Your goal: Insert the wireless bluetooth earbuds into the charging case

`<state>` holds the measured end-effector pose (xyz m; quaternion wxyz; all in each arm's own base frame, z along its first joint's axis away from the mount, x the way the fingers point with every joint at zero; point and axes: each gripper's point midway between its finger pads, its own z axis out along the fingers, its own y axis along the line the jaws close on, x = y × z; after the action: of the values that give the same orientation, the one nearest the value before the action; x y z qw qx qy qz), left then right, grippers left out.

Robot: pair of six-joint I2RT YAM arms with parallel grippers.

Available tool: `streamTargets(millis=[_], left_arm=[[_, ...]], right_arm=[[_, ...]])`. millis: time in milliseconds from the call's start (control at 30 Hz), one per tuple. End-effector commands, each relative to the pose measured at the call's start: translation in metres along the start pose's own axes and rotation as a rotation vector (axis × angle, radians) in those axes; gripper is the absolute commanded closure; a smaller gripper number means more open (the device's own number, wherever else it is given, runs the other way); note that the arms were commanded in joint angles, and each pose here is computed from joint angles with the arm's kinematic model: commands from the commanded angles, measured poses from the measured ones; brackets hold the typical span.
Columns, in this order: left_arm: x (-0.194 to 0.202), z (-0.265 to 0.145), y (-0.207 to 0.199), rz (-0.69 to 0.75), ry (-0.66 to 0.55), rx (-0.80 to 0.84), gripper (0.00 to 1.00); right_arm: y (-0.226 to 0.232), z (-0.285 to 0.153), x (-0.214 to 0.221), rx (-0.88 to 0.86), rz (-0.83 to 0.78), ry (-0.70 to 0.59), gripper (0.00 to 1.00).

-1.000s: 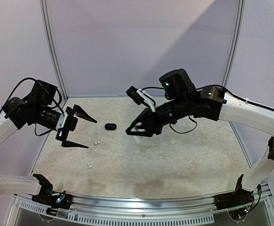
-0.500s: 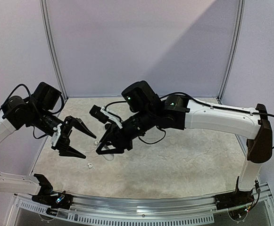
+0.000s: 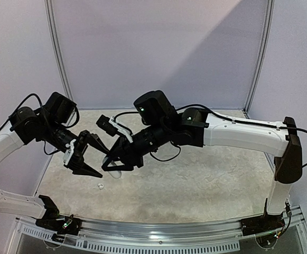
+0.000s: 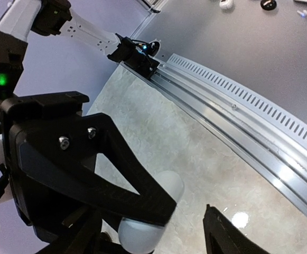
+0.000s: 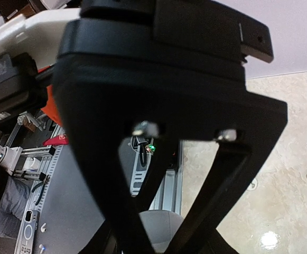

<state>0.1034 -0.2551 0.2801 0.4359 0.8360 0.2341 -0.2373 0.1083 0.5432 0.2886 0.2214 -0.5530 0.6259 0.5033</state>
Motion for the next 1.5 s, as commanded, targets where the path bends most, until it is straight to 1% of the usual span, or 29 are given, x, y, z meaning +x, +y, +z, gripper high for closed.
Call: streamTargets(millis=[0, 67, 267, 367, 400, 500, 533, 567, 633, 667, 700, 767, 800, 900, 1000, 1033, 1100, 1133, 1167, 1267, 1367, 1467], left_arm=[[-0.003, 0.009, 0.005, 0.017, -0.020, 0.008, 0.39], [-0.003, 0.010, 0.002, 0.011, -0.020, 0.026, 0.47], [-0.001, 0.011, -0.018, 0.039, -0.017, 0.097, 0.79], [0.001, 0.012, -0.021, 0.039, -0.011, 0.101, 0.98], [0.002, 0.012, -0.021, 0.042, -0.005, 0.101, 1.00], [0.003, 0.012, -0.020, 0.049, 0.006, 0.088, 1.00], [0.003, 0.012, -0.020, 0.049, 0.006, 0.084, 1.00], [0.003, 0.011, -0.020, 0.047, 0.007, 0.077, 1.00], [0.003, 0.011, -0.016, 0.015, 0.011, 0.054, 1.00], [0.003, 0.011, -0.014, -0.006, 0.013, 0.042, 1.00], [0.003, 0.010, -0.011, -0.027, 0.019, 0.026, 1.00], [0.003, 0.009, -0.005, -0.084, 0.031, -0.007, 1.00], [0.003, 0.008, -0.006, -0.099, 0.033, -0.013, 1.00], [0.003, 0.007, -0.009, -0.130, 0.038, -0.032, 1.00], [0.007, 0.007, -0.009, -0.211, 0.054, -0.063, 1.00], [0.009, 0.007, -0.006, -0.252, 0.060, -0.079, 1.00], [0.012, 0.005, 0.003, -0.378, 0.066, -0.127, 1.00], [0.012, 0.004, 0.009, -0.445, 0.064, -0.156, 1.00], [0.012, 0.002, 0.016, -0.560, 0.051, -0.188, 1.00], [0.011, -0.003, 0.035, -0.771, 0.008, -0.262, 1.00], [0.005, -0.006, 0.046, -0.928, -0.058, -0.308, 1.00], [0.003, -0.009, 0.055, -1.049, -0.115, -0.345, 1.00]], right_arm=[[0.002, 0.009, 0.000, -0.024, -0.016, 0.005, 0.87], [0.002, 0.010, 0.000, -0.024, -0.018, 0.004, 0.87], [0.001, 0.011, -0.003, -0.025, -0.035, -0.010, 0.88], [0.000, 0.013, 0.000, -0.027, -0.030, -0.004, 0.89], [0.000, 0.012, 0.000, -0.025, -0.031, -0.004, 0.89], [0.000, 0.011, -0.001, -0.023, -0.032, -0.003, 0.89], [0.000, 0.011, 0.000, -0.022, -0.033, -0.003, 0.86], [0.000, 0.010, 0.000, -0.015, -0.031, -0.003, 0.80], [-0.007, 0.009, 0.002, 0.025, -0.030, -0.007, 0.61], [-0.008, 0.007, 0.003, 0.044, -0.027, -0.011, 0.48], [-0.012, 0.005, 0.004, 0.068, -0.029, -0.018, 0.37], [-0.014, 0.000, 0.005, 0.096, -0.033, -0.043, 0.24], [-0.011, -0.006, 0.000, 0.104, -0.050, -0.073, 0.21], [-0.006, -0.021, -0.011, 0.127, -0.083, -0.131, 0.16], [-0.009, -0.030, -0.009, 0.183, -0.104, -0.128, 0.03], [-0.008, -0.037, -0.011, 0.206, -0.117, -0.137, 0.01], [-0.010, -0.046, -0.009, 0.248, -0.141, -0.158, 0.01], [-0.007, -0.055, -0.013, 0.265, -0.160, -0.189, 0.01], [-0.008, -0.060, -0.012, 0.282, -0.170, -0.206, 0.01], [-0.004, -0.075, -0.013, 0.314, -0.190, -0.260, 0.01], [-0.007, -0.085, -0.015, 0.353, -0.182, -0.295, 0.02], [-0.015, -0.085, -0.013, 0.401, -0.146, -0.299, 0.08]])
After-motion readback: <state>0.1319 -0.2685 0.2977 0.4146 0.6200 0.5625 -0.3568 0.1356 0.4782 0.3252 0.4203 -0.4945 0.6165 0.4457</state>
